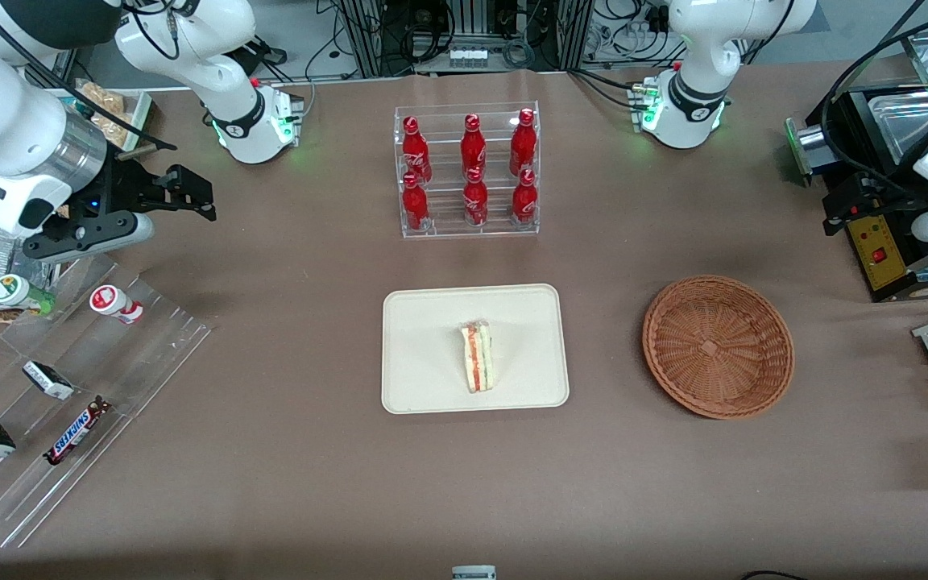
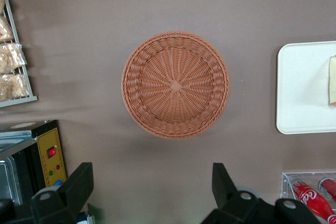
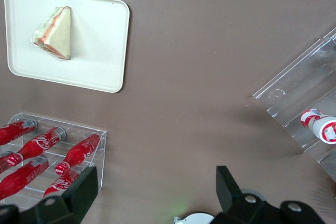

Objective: Place sandwich from basket to tray

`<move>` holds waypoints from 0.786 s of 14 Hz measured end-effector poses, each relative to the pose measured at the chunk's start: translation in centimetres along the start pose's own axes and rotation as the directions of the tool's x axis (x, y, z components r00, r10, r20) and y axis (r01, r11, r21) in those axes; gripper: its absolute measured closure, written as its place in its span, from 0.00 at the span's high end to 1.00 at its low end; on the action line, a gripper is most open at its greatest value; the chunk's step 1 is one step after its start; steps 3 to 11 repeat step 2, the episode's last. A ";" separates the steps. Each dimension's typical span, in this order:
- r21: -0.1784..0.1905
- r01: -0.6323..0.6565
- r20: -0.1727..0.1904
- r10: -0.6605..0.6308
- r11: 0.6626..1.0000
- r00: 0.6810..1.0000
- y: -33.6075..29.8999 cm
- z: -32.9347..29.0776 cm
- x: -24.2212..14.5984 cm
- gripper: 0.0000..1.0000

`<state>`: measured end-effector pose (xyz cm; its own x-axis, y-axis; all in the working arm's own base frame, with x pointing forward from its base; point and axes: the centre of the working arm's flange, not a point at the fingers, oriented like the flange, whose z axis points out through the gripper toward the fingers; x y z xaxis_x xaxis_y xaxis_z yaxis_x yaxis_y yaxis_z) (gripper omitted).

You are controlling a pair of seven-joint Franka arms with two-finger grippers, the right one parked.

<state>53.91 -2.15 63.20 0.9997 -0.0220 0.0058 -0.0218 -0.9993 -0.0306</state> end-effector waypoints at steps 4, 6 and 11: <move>-0.011 0.000 0.008 0.000 1.000 1.000 0.1 0.2 0.0 1.00; -0.011 0.000 0.008 0.000 1.000 1.000 0.1 0.2 0.0 1.00; -0.011 0.000 0.008 0.000 1.000 1.000 0.1 0.2 0.0 1.00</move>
